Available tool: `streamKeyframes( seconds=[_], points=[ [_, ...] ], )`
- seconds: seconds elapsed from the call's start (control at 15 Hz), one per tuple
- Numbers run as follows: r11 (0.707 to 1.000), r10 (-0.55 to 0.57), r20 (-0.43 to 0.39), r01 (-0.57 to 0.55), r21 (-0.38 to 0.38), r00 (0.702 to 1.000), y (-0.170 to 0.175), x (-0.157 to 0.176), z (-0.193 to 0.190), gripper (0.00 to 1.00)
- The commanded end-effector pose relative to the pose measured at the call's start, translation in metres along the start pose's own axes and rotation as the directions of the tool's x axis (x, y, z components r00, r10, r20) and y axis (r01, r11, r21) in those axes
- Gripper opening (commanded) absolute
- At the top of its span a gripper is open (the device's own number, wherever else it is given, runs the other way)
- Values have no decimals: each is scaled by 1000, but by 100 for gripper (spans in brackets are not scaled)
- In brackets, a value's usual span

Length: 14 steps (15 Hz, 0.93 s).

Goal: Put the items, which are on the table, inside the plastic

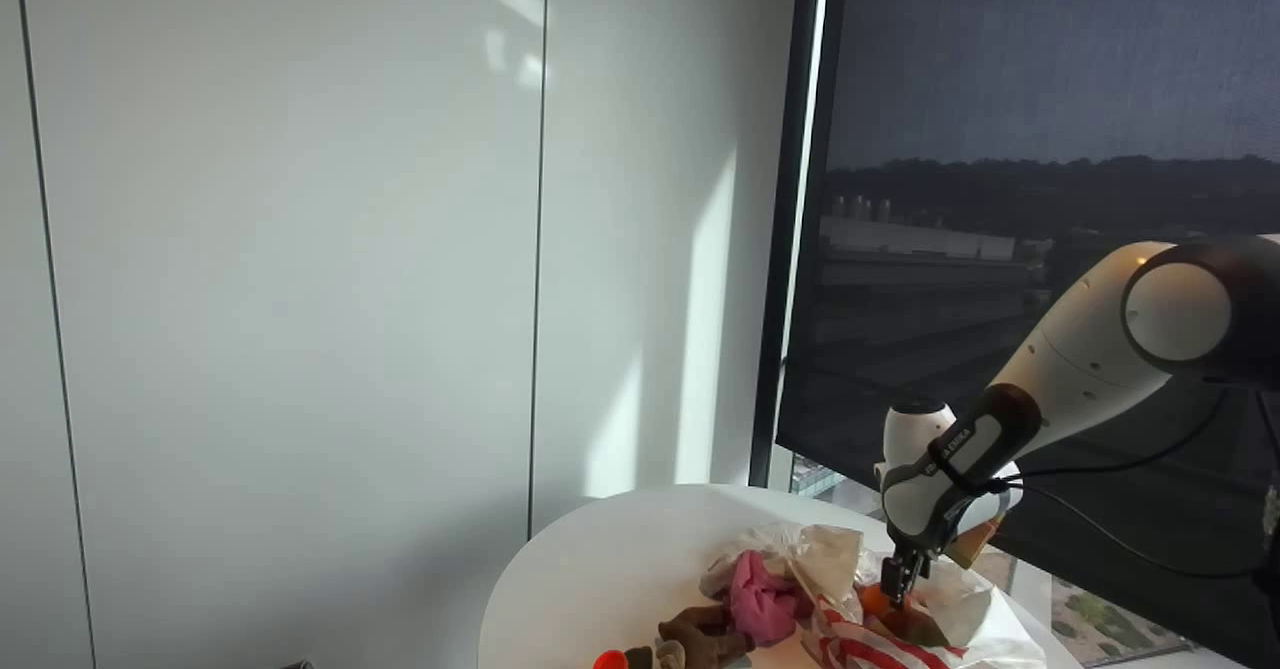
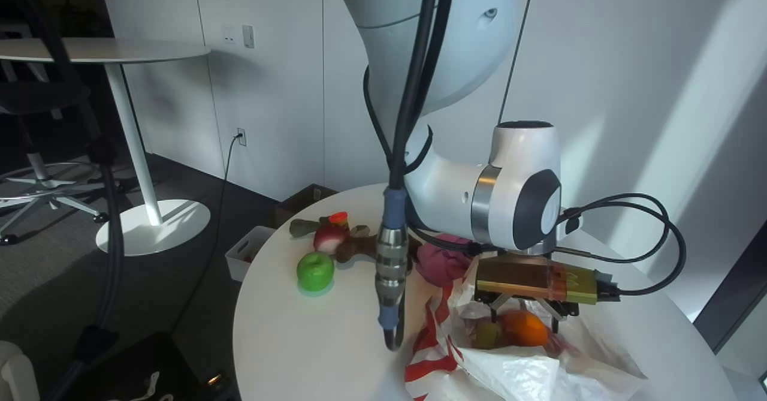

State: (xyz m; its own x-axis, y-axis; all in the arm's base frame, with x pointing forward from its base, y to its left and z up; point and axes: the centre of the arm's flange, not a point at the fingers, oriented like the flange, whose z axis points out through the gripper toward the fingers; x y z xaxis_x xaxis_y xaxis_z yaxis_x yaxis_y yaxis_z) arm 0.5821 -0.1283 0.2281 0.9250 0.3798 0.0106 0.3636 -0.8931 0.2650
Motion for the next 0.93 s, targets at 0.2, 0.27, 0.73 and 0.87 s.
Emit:
streamKeyframes(
  seconds=[0.2,0.27,0.73,0.87],
  points=[
    [999,-44,-23,44,12,999,-66,17,-87,100],
    [995,-98,-11,98,33,995,-84,20,-89,100],
    [881,-441,76,415,226,894,-254,25,-75,100],
    [848,-496,44,472,242,867,-291,29,-72,100]
  ],
)
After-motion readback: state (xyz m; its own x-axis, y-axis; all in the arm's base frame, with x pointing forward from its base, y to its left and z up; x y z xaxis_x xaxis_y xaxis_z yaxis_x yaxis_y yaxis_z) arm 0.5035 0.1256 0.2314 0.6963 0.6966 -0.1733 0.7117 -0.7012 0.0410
